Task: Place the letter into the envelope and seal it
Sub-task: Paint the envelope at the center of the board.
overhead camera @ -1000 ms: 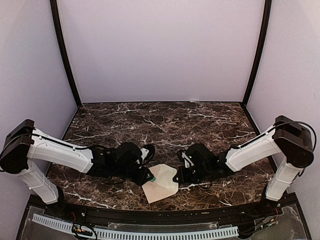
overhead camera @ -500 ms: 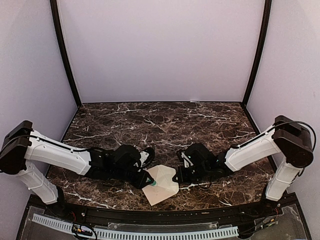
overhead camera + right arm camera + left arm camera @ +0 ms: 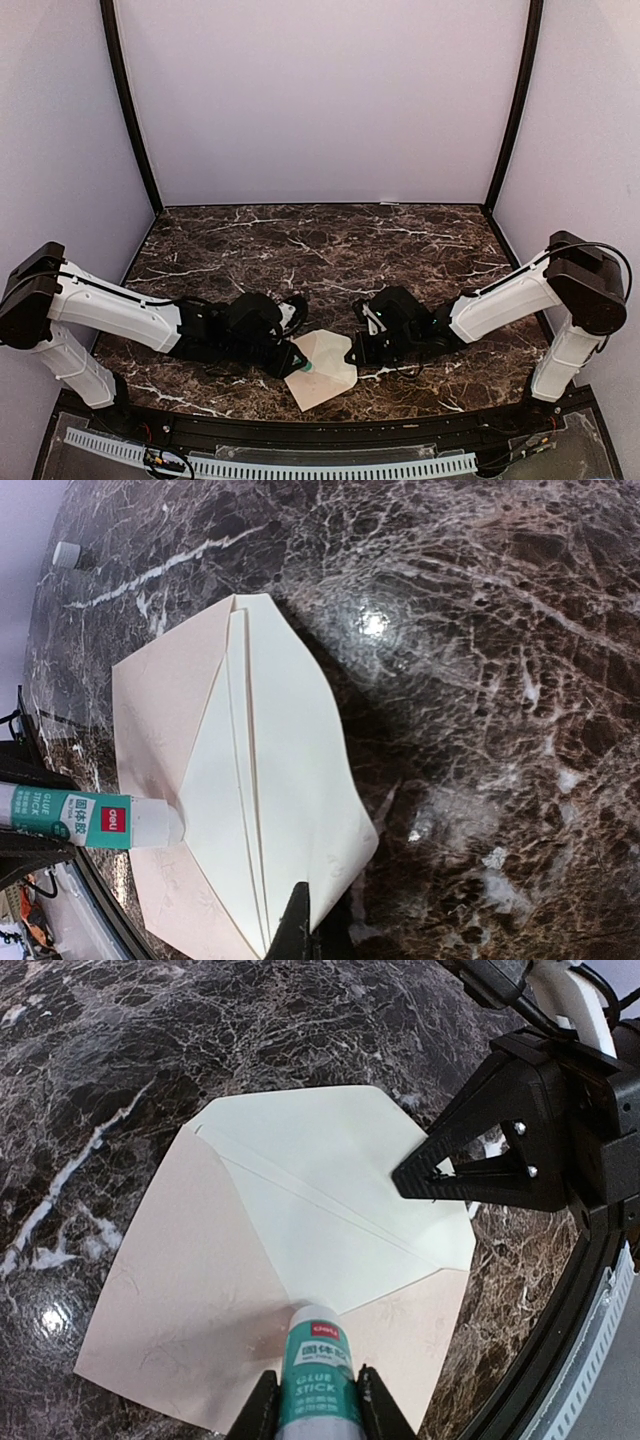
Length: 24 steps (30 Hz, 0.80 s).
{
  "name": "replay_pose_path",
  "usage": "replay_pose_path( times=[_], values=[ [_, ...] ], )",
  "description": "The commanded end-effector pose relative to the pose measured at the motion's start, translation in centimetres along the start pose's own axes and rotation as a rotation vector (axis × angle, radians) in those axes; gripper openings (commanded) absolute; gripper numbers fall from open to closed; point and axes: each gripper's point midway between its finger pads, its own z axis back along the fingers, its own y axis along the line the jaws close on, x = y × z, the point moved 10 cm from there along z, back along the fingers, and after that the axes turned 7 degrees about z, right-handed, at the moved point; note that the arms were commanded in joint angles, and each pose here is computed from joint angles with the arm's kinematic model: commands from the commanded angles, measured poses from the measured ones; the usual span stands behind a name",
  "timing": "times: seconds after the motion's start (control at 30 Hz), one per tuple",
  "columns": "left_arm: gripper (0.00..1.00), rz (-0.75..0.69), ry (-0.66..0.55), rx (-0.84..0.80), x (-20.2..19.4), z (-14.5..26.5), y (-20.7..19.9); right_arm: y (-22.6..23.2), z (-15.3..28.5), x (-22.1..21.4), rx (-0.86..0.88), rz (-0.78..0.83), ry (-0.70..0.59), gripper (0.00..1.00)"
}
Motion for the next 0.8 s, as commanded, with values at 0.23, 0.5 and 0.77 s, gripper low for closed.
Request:
replay_pose_path(
  times=[0.23,0.5,0.77],
  values=[
    [0.0,0.054,0.075,0.234,-2.2,0.0,4.3,-0.4,-0.3,-0.9,-0.021,0.016,0.033,0.0],
    [0.0,0.073,0.057,0.257,-1.9,0.0,4.9,-0.3,-0.2,-0.9,-0.009,0.026,0.035,0.0],
    [0.0,0.087,0.038,0.258,-1.4,0.0,5.3,-0.2,-0.2,-0.8,-0.005,0.028,0.032,0.0]
  ],
)
